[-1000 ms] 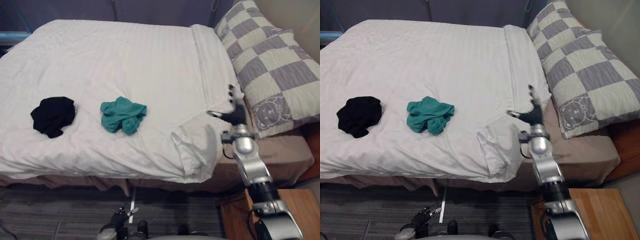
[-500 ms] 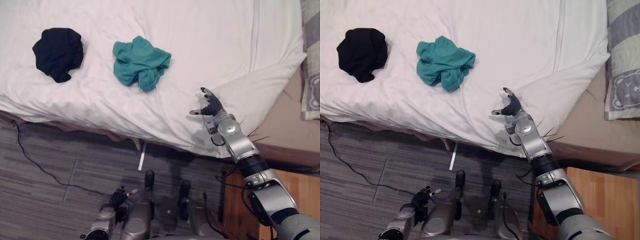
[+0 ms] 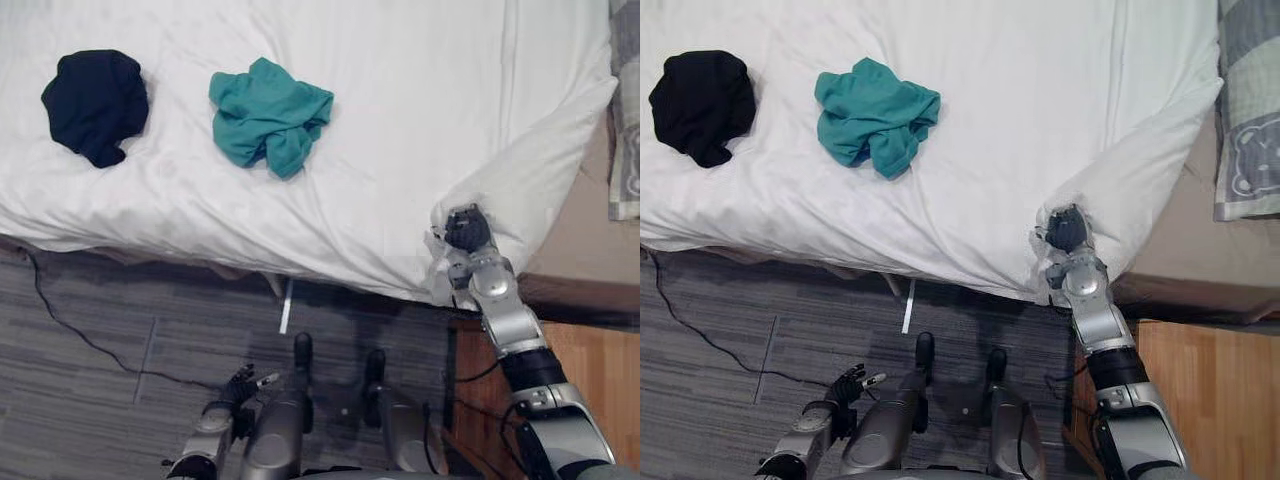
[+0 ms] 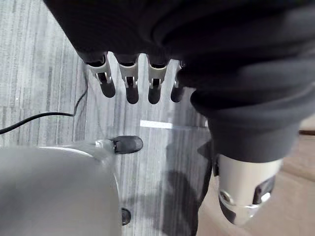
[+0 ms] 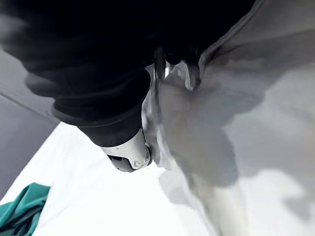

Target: Tidy the bed and pick cloth on bed and put in laundry

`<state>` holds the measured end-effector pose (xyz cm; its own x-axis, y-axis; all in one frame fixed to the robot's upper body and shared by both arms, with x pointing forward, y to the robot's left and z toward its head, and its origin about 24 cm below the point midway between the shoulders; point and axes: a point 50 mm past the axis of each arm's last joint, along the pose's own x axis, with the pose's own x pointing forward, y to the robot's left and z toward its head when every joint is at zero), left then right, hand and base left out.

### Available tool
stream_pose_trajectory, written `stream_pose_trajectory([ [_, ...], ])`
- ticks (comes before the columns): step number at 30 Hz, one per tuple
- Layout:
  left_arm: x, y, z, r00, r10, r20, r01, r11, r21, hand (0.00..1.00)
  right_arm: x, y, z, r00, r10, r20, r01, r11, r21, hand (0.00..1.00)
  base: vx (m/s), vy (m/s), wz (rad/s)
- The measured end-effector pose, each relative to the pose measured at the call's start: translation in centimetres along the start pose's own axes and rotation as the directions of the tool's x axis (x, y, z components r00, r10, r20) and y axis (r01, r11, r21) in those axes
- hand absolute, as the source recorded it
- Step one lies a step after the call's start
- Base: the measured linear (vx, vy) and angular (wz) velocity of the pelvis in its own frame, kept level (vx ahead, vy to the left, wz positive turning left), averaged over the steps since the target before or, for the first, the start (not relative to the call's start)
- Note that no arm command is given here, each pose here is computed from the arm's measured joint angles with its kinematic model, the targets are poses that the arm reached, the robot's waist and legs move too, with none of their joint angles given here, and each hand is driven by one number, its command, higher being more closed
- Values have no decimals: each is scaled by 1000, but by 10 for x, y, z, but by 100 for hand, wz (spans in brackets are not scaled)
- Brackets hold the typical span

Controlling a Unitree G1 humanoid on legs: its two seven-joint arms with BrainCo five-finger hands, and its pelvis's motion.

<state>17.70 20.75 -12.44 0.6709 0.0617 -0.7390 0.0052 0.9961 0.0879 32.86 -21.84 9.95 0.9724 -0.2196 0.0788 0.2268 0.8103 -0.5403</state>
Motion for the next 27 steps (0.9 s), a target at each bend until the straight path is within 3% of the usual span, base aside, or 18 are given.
stream_pose_trajectory([
  [5,0,1,-1,1000,5,-5,-5,1000,-2,0,-6,-22,-41,978,-112,-175,123,991,52,100,15,-6,-23],
  [6,0,1,-1,1000,6,-5,-6,1000,-2,0,-10,-30,-60,955,-144,-258,171,982,83,0,26,-6,-24],
  [8,-1,2,-4,1000,9,-13,-9,1000,-4,0,-24,-38,-97,890,-177,-420,257,956,143,0,38,-4,-17],
  [12,-8,3,-22,998,13,-63,-15,1000,-19,0,-74,-48,-172,655,-162,-738,474,849,234,0,74,-2,-11],
  [14,-14,6,-37,995,27,-100,-31,999,-44,0,-105,-53,-204,472,-125,-873,677,686,268,0,48,5,-5],
  [15,-14,6,-38,994,30,-103,-36,998,-57,0,-111,-55,-209,430,-121,-895,717,648,257,0,14,2,-11],
  [16,-15,4,-42,993,31,-110,-39,996,-76,0,-127,-60,-219,323,-136,-937,798,572,192,0,-2,0,-14],
  [20,-22,-5,-58,990,1,-138,-19,991,-131,0,-138,-77,-221,150,-212,-966,911,408,52,0,-31,6,-15],
  [21,-24,-10,-63,989,-18,-147,-5,989,-149,0,-134,-89,-215,138,-279,-950,934,355,32,100,-12,20,-6],
  [24,-28,-19,-71,985,-51,-163,21,983,-183,0,-110,-132,-185,216,-479,-851,963,248,105,100,11,43,15],
  [25,-29,-19,-73,985,-56,-166,24,982,-187,0,-104,-141,-176,250,-519,-818,960,240,142,100,25,64,20],
  [27,-31,-15,-76,984,-50,-173,17,982,-187,0,-69,-162,-128,431,-646,-630,902,303,307,100,32,59,10],
])
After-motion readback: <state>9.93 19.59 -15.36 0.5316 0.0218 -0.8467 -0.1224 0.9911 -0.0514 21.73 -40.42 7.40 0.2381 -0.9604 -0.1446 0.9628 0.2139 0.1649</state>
